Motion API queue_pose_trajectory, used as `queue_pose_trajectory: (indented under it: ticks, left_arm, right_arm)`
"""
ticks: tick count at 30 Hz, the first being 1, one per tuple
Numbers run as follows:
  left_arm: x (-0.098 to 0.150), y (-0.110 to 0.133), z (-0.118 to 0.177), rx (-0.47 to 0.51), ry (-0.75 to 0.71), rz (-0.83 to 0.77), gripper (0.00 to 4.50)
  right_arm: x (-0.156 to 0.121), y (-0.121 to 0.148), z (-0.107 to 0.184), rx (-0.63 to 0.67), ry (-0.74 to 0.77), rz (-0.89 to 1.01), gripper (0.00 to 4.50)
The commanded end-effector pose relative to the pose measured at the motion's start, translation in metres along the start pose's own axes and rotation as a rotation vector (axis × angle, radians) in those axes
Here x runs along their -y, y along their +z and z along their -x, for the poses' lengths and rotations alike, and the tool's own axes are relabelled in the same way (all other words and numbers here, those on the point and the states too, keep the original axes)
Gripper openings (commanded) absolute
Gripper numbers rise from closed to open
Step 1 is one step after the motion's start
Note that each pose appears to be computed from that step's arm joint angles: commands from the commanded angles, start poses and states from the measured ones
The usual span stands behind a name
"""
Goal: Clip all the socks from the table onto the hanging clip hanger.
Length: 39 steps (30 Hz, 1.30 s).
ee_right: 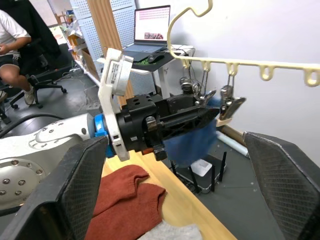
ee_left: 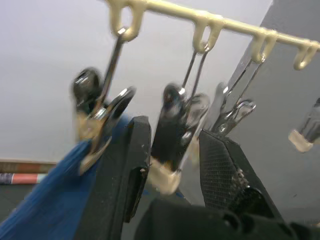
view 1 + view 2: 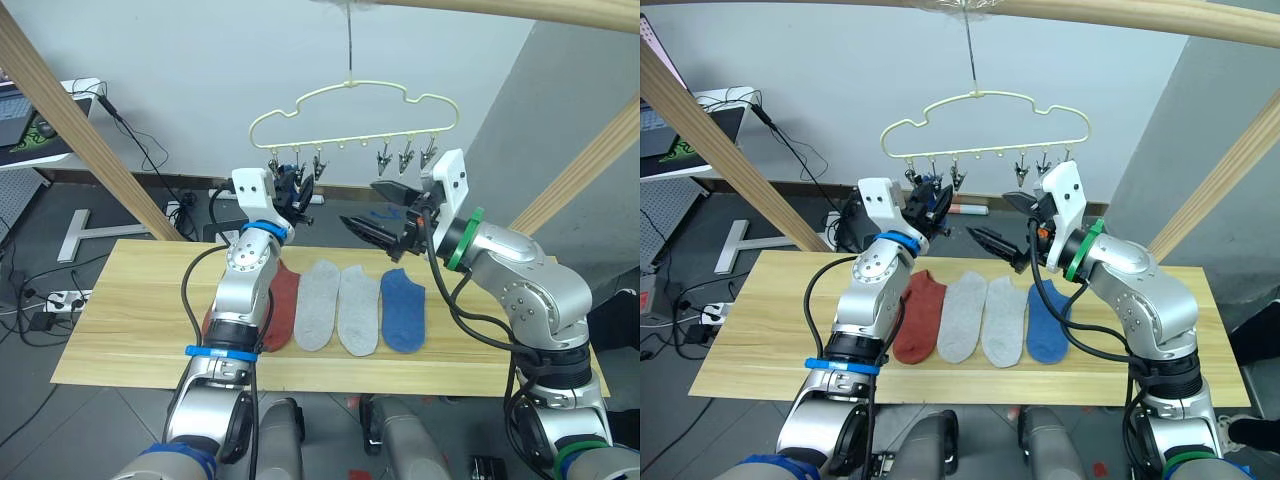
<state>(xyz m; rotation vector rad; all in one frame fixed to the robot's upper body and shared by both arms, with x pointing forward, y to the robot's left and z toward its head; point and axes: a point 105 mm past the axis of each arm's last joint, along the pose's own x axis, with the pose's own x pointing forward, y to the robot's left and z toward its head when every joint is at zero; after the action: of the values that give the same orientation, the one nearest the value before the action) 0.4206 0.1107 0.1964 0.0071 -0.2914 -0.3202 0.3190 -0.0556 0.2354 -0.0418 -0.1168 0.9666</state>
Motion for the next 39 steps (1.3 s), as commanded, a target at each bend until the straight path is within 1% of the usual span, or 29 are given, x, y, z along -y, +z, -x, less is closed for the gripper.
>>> queue_pose_trajectory:
  ticks: [1, 6, 11, 19, 24, 28, 39]
  left_arm:
    - [0.0, 0.017, -0.006, 0.073, 0.018, -0.023, 1.84]
    - [-0.003, 0.019, -0.008, 0.088, 0.022, -0.025, 1.84]
    - [-0.006, 0.025, -0.01, 0.108, 0.038, -0.066, 1.84]
    - [0.006, 0.023, -0.009, 0.115, 0.044, -0.081, 1.84]
    - [0.01, 0.025, -0.011, 0.126, 0.037, -0.116, 1.84]
    - [0.011, 0.026, -0.013, 0.125, 0.037, -0.104, 1.84]
    - [0.0, 0.026, -0.013, 0.118, 0.061, -0.139, 1.84]
  right_arm:
    - [0.0, 0.018, 0.004, 0.06, -0.007, 0.051, 4.5]
    - [0.003, 0.019, 0.005, 0.062, -0.02, 0.05, 4.5]
    - [0.004, 0.02, 0.005, 0.063, -0.023, 0.051, 4.5]
    - [0.006, 0.021, 0.006, 0.062, -0.028, 0.053, 4.5]
    - [0.008, 0.021, 0.006, 0.062, -0.031, 0.052, 4.5]
    - [0.008, 0.022, 0.006, 0.063, -0.031, 0.053, 4.5]
    - [0.009, 0.022, 0.007, 0.062, -0.044, 0.049, 4.5]
